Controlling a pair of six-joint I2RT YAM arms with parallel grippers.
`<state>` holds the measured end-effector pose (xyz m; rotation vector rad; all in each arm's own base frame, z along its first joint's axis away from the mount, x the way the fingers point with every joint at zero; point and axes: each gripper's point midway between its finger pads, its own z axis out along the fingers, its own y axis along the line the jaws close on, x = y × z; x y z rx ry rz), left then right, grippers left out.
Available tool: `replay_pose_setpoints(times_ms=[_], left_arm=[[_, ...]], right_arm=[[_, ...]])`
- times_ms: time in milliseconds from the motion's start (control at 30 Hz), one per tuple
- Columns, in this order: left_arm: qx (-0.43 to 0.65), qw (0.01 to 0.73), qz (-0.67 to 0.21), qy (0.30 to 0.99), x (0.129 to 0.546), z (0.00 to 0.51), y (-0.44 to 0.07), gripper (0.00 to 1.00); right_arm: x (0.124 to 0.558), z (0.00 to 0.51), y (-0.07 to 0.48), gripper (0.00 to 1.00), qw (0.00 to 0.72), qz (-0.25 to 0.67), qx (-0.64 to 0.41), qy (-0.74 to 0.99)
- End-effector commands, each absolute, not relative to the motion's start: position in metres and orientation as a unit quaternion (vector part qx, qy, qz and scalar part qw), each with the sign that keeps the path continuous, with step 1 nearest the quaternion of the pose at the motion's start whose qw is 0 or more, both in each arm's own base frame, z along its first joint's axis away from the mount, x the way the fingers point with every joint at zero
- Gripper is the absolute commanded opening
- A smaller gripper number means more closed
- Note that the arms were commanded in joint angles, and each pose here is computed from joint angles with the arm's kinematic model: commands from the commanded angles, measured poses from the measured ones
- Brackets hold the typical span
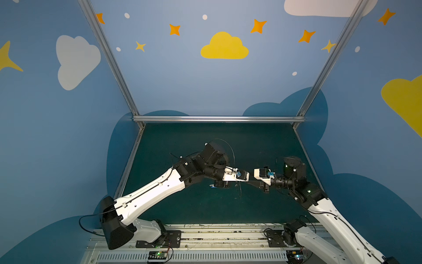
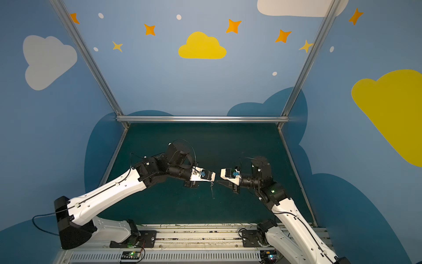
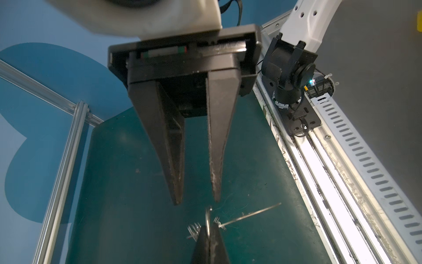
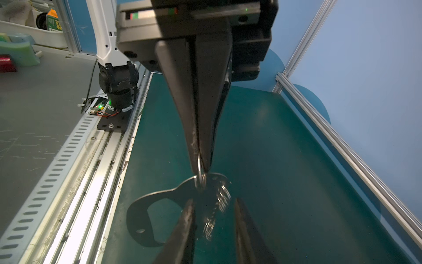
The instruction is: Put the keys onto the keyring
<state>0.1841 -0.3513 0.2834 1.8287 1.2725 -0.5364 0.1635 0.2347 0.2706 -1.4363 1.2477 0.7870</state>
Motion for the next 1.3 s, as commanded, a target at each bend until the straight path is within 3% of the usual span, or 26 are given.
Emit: replay_pose_setpoints(times_ms=[0,333,600,833,1267], left_arm=[[0.731,0.420,-0.195,0.500,0.187,0.291,-0.352,0.03],[0.739,0.439,-0.169,0.482,0.188,0.293,-0.356,0.04],[0.709,0.551,-0.155,0.413,0.186,0.307,-0.356,0.03],[0.675,0.629,-0.146,0.358,0.181,0.326,-0.354,0.03],[0.666,0.648,-0.115,0.351,0.187,0.327,-0.349,0.03]], right_arm=[[0.158,0.286,0.239,0.29,0.523,0.343,-0.603,0.495],[0.156,0.289,0.242,0.26,0.525,0.348,-0.604,0.488],[0.162,0.284,0.237,0.33,0.542,0.321,-0.592,0.502],[0.159,0.288,0.232,0.33,0.555,0.312,-0.584,0.504],[0.169,0.283,0.232,0.33,0.560,0.303,-0.569,0.521]])
